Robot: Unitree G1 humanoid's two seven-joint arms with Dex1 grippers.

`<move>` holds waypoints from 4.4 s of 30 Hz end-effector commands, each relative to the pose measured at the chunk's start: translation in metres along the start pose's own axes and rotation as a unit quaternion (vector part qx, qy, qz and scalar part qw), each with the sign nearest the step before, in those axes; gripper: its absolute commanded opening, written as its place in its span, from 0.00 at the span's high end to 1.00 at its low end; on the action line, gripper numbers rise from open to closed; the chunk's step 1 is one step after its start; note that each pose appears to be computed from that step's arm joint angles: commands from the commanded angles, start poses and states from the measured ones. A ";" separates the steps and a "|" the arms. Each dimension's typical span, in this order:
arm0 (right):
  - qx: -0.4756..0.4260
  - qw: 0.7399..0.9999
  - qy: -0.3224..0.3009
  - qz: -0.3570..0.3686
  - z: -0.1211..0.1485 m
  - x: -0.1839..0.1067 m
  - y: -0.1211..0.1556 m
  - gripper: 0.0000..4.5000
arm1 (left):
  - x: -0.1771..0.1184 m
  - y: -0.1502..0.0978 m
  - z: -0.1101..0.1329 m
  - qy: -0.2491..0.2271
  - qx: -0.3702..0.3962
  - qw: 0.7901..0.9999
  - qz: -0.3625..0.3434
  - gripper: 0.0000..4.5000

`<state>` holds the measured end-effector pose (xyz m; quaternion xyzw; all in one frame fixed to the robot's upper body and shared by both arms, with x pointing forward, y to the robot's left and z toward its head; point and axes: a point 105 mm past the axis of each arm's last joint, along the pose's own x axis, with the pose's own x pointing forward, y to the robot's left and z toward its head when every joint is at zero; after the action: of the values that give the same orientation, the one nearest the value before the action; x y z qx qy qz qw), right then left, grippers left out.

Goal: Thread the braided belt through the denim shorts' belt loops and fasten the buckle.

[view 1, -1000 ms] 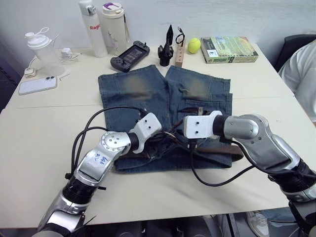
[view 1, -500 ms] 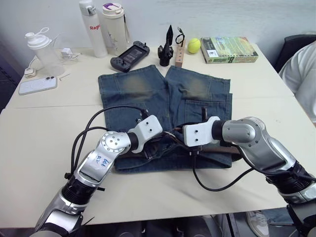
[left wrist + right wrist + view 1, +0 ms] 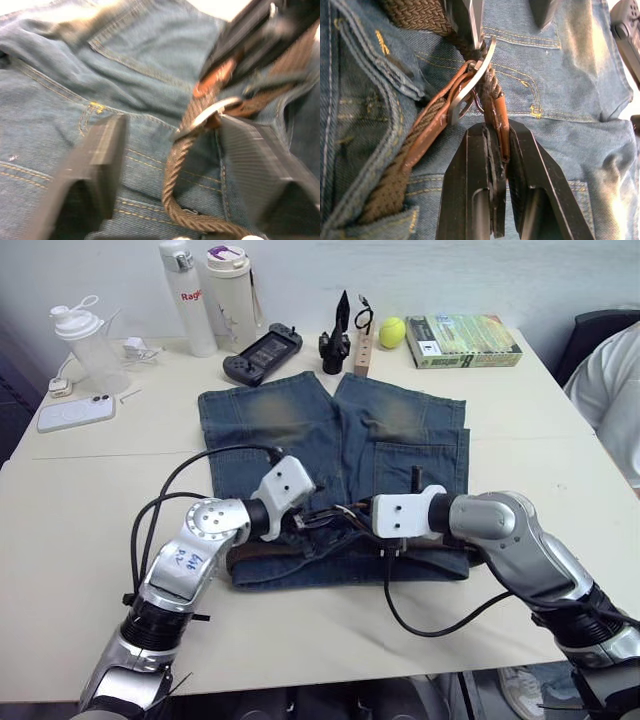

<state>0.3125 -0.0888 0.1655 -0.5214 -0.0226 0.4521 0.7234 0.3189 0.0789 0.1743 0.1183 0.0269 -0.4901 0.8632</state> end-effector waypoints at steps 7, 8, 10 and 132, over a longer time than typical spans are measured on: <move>0.003 0.999 -0.004 -0.053 0.010 -0.013 -0.010 1.00 | -0.058 0.043 -0.058 0.045 -0.091 0.995 0.009 0.55; 0.002 0.998 -0.004 -0.057 0.010 -0.014 -0.011 1.00 | -0.060 0.045 -0.067 0.061 -0.087 0.994 0.012 0.65; 0.002 0.998 -0.007 -0.068 0.011 -0.018 -0.014 1.00 | -0.064 0.047 -0.100 0.138 -0.042 0.989 0.014 0.83; 0.364 0.931 0.019 0.011 0.008 0.028 0.069 0.99 | -0.018 0.012 0.025 -0.102 -0.046 0.992 0.052 1.00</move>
<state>0.2804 -0.0519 0.1217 -0.2196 0.1277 0.4419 0.8604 0.3212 0.0839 0.1849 0.0262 -0.0080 -0.4708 0.8818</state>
